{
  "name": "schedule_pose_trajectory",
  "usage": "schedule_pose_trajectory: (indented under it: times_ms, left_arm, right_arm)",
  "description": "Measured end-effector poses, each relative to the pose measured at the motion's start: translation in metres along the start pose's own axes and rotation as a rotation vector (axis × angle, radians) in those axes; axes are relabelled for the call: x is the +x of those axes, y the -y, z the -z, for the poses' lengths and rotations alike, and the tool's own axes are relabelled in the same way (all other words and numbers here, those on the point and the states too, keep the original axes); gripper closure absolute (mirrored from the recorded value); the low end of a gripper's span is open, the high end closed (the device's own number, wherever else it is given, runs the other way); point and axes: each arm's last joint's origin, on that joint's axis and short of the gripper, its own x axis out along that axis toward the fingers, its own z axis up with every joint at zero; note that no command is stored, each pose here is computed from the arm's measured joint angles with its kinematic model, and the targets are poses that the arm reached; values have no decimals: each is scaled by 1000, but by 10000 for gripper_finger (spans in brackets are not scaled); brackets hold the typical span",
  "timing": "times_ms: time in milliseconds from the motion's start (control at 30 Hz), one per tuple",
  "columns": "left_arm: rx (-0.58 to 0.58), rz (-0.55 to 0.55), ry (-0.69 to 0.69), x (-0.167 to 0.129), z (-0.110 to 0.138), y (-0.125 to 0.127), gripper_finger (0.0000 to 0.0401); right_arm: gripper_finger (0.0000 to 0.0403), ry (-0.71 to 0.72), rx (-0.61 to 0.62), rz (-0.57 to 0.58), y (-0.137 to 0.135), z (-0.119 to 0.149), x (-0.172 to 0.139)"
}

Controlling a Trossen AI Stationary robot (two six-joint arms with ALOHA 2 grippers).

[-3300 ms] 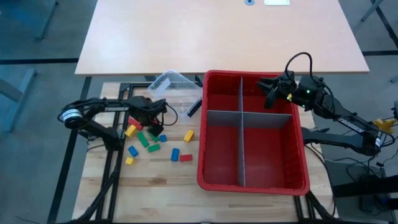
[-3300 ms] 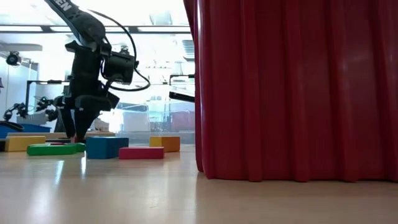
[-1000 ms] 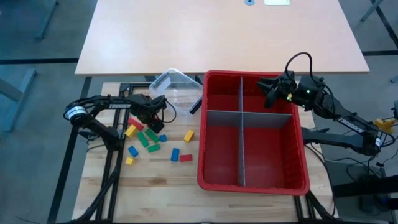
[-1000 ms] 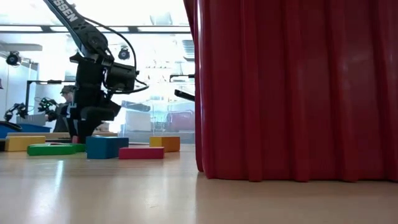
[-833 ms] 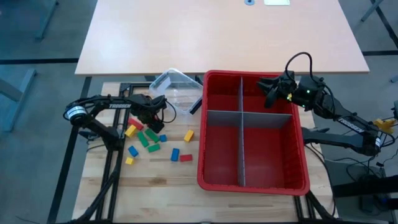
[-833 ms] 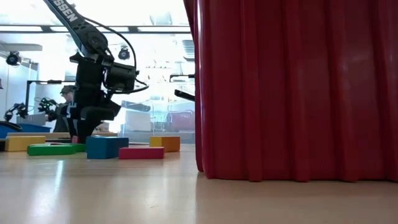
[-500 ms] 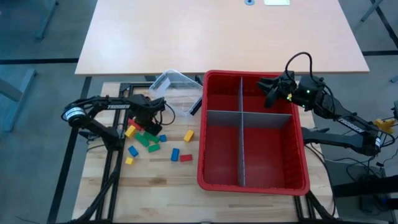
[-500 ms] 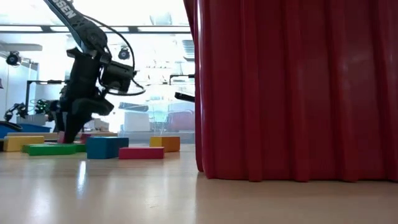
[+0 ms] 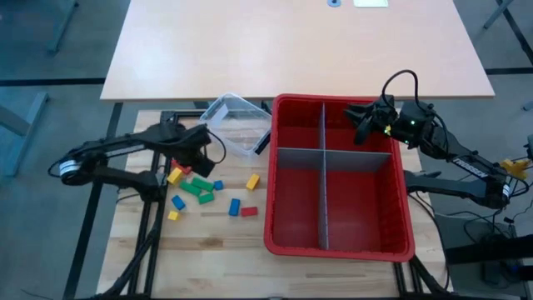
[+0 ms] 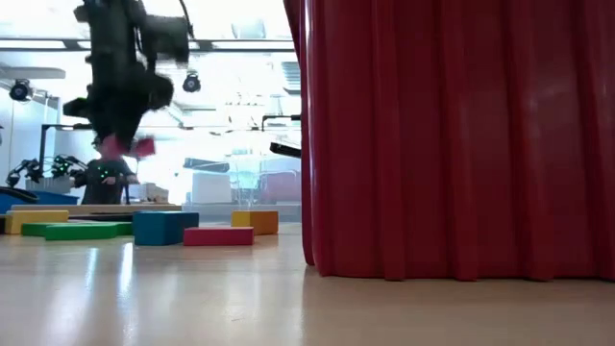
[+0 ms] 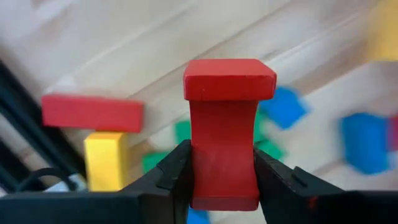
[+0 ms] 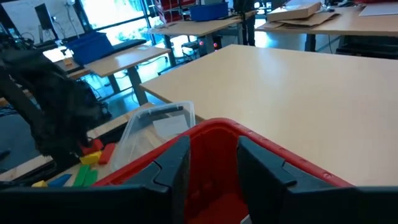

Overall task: Sort blocks
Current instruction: Put the top red block into the top left of the red bin

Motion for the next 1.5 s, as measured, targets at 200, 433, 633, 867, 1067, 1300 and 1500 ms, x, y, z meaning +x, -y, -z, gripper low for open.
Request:
schedule_pose_trajectory:
  times_ms: [200,433,633,867,1067,1300,1500]
  left_arm:
    - [-4,176,313,-62,6,12,292]
    - [40,447,735,-106,-22,43,288]
    - [119,538,908,-103,-60,79,288]
    - [190,550,877,-81,-98,114,286]
    - [261,580,894,-76,-130,141,285]
    - [308,594,886,-67,-169,160,285]
    - [313,602,813,-41,-190,168,285]
  right_arm:
    - [291,0,-2,0,0,0,0]
    - [277,15,-27,0,0,-1,0]
    - [281,221,-48,16,-2,-20,-13]
    - [288,297,-64,107,4,-21,-53]
    - [283,304,0,112,10,-10,-91]
    - [286,239,49,126,15,4,-108]
    - [289,227,50,128,16,7,-109]
